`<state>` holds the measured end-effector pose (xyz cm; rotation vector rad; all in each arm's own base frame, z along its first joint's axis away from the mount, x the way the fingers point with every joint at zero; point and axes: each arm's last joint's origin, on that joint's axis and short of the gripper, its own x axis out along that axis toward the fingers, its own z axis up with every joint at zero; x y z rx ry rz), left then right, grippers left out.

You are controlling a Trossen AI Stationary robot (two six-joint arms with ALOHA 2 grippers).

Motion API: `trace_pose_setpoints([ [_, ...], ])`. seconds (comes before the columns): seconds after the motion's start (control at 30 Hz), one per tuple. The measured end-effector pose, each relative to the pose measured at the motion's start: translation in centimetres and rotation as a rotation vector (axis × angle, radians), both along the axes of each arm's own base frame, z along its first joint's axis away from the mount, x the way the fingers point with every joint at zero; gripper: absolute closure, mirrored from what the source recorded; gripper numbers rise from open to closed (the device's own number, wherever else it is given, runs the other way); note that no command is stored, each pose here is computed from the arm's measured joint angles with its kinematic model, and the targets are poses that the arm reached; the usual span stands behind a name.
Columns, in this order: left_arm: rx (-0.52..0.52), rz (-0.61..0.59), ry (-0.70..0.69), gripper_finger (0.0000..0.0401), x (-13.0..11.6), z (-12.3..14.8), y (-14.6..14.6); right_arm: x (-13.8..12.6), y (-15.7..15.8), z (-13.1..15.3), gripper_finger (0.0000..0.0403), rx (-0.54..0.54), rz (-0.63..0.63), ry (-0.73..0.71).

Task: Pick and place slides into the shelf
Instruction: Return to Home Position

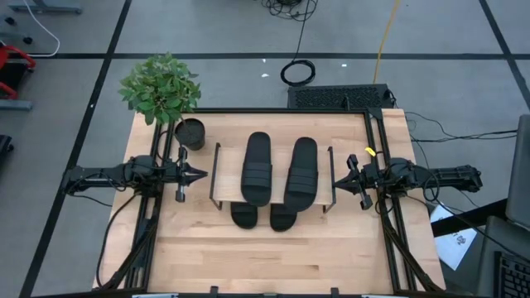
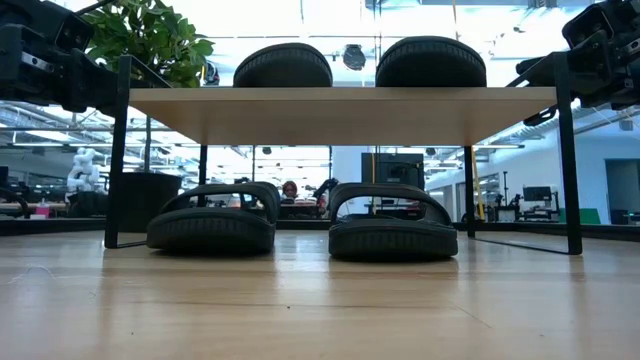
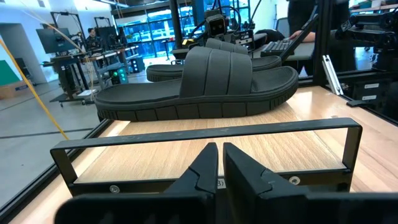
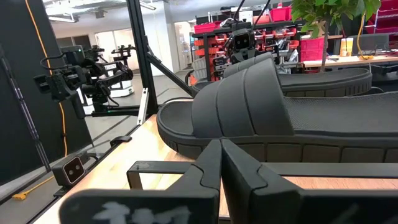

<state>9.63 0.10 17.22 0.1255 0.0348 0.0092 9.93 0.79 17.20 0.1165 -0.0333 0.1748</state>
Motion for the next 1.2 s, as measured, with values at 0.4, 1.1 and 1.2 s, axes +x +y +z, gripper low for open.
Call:
trace_pose_setpoints([
  [0.4,0.000,0.000,0.000,0.0400,0.00,0.00,0.00,0.00,0.00,0.01,0.0403,0.000,0.000,0.000],
  [1.1,0.000,0.000,0.000,0.0392,0.00,0.00,0.00,0.00,0.00,0.01,0.0403,0.000,0.000,-0.001],
  [1.2,0.000,0.000,0.000,0.0399,0.00,0.00,0.00,0.00,0.00,0.02,0.0403,0.000,0.000,-0.001],
])
